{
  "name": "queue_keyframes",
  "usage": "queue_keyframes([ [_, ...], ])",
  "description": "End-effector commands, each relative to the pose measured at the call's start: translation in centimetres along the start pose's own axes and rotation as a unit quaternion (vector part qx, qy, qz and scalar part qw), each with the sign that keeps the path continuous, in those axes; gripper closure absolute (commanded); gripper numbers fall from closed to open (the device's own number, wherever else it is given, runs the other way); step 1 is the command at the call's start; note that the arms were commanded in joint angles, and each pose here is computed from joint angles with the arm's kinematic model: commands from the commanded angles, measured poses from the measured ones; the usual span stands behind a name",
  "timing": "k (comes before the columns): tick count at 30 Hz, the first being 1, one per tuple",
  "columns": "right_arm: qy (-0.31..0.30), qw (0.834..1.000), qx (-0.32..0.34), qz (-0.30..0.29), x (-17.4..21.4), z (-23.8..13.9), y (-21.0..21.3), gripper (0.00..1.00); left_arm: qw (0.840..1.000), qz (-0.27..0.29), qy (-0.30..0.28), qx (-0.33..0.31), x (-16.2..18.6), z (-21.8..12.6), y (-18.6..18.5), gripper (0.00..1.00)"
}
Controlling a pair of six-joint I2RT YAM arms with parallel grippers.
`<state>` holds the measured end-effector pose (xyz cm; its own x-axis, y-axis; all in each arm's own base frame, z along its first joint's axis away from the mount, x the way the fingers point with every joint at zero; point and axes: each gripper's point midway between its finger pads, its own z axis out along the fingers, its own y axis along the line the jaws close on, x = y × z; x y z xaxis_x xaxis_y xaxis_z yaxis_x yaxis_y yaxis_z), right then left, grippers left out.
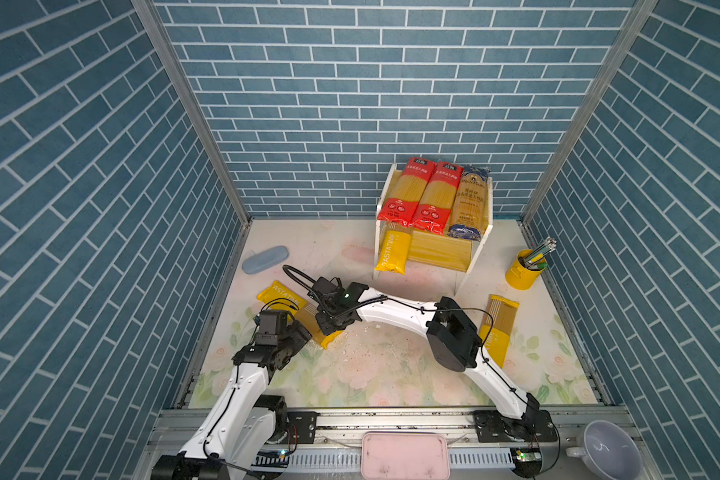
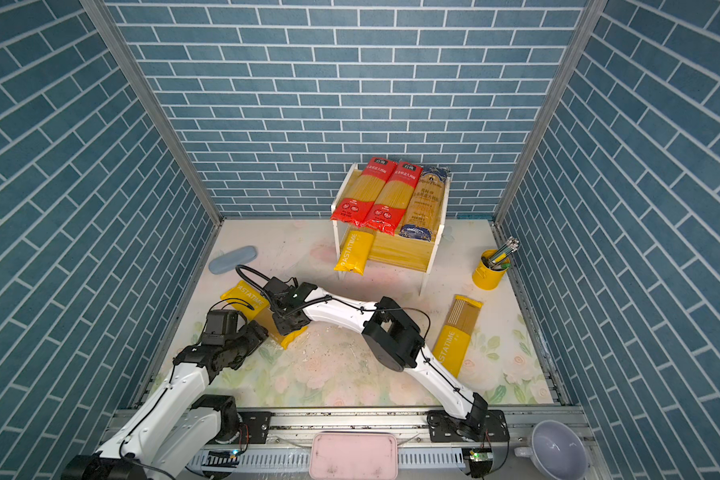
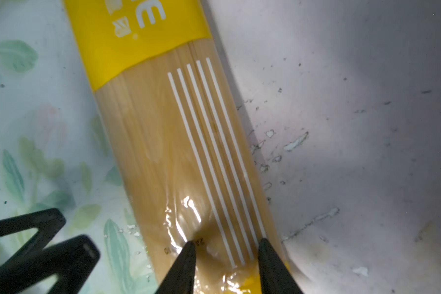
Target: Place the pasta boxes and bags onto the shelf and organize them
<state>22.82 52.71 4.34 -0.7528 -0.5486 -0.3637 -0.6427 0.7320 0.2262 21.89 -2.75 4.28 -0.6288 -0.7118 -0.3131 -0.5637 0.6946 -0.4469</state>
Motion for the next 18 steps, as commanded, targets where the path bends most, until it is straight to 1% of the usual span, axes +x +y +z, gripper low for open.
queue_keyframes([
  [1, 0.059, 0.998, 0.010, -0.019, 2.4, 1.2, -1.1, 0.61, 1.000, 0.007, 0.000, 0.000, 0.0, 0.0, 0.1, 0.15],
  [3, 0.065, 0.998, 0.008, -0.018, 2.9, 1.2, -1.4, 0.62, 1.000, 0.008, 0.001, -0.001, 0.0, 0.0, 0.2, 0.15],
  [4, 0.066, 0.998, 0.009, -0.017, 3.1, 1.2, -1.6, 0.65, 1.000, 0.007, 0.001, 0.000, 0.0, 0.1, 0.1, 0.15],
  [6, 0.083, 0.996, -0.008, -0.013, 4.1, 1.5, -1.4, 0.67, 1.000, 0.006, 0.001, 0.004, 0.0, 0.2, 0.0, 0.15],
  [11, 0.108, 0.994, 0.002, 0.001, 6.3, 2.0, -2.4, 0.69, 1.000, 0.012, -0.001, 0.005, -0.4, 0.1, -0.4, 0.15],
  [18, 0.132, 0.991, 0.006, 0.013, 8.9, 1.3, -3.5, 0.69, 1.000, 0.019, -0.006, 0.005, -0.7, -0.2, -0.7, 0.15],
])
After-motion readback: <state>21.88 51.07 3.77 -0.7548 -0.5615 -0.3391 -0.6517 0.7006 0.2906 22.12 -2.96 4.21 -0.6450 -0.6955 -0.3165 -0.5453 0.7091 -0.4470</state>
